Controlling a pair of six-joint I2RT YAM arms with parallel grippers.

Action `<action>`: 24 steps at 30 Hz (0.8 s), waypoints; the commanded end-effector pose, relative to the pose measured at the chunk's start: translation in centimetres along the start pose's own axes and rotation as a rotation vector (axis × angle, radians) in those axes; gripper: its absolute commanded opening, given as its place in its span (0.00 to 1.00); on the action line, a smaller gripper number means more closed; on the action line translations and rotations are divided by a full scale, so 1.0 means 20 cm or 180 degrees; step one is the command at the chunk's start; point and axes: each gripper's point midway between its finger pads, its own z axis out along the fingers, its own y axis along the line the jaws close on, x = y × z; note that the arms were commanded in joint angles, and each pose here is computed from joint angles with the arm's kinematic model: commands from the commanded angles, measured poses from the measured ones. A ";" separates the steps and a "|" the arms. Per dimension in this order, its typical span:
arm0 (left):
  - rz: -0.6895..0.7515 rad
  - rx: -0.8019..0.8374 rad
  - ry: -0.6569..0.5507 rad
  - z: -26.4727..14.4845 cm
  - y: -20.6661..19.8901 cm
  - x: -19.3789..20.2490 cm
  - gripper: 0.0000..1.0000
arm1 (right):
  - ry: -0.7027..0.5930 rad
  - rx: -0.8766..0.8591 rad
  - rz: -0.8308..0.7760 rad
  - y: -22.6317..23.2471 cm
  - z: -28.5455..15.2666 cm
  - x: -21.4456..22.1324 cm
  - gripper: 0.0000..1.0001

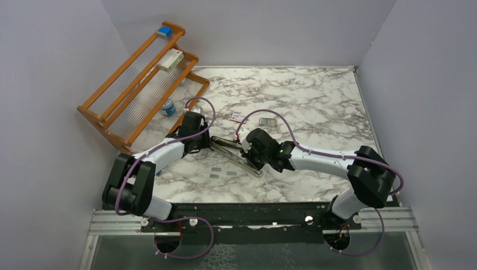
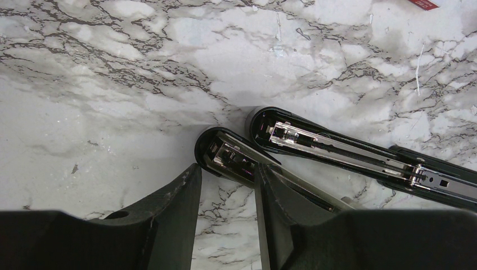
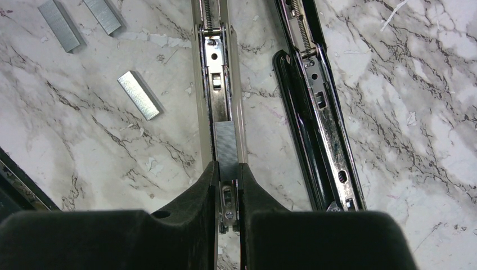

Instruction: Load the staples into the stapler

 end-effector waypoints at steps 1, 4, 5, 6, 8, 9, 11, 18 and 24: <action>0.0048 -0.0047 0.0256 0.02 0.03 0.10 0.42 | -0.0034 0.0014 -0.0041 0.01 0.01 -0.05 0.14; 0.0047 -0.0042 0.0250 0.02 0.03 0.10 0.42 | 0.0014 0.0016 -0.0043 0.01 0.02 -0.03 0.14; 0.0048 -0.0047 0.0251 0.02 0.03 0.10 0.42 | 0.0024 0.0013 -0.0043 0.01 0.02 -0.03 0.14; 0.0045 -0.0046 0.0250 0.02 0.03 0.10 0.42 | 0.0033 0.0007 -0.0038 0.01 0.02 -0.03 0.14; 0.0045 -0.0044 0.0249 0.02 0.03 0.10 0.42 | 0.0027 -0.0007 -0.0030 0.01 0.02 -0.03 0.14; 0.0047 -0.0044 0.0252 0.02 0.03 0.10 0.42 | 0.0024 -0.0009 -0.0030 0.02 0.02 -0.03 0.14; 0.0048 -0.0043 0.0246 0.02 0.03 0.10 0.42 | 0.0036 -0.0016 -0.0036 0.02 0.02 -0.03 0.14; 0.0049 -0.0037 0.0249 0.02 0.03 0.10 0.42 | 0.0113 -0.0022 -0.0036 0.02 0.04 -0.01 0.14; 0.0049 -0.0040 0.0253 0.02 0.03 0.10 0.42 | 0.0182 -0.0015 -0.0038 0.02 0.04 0.01 0.14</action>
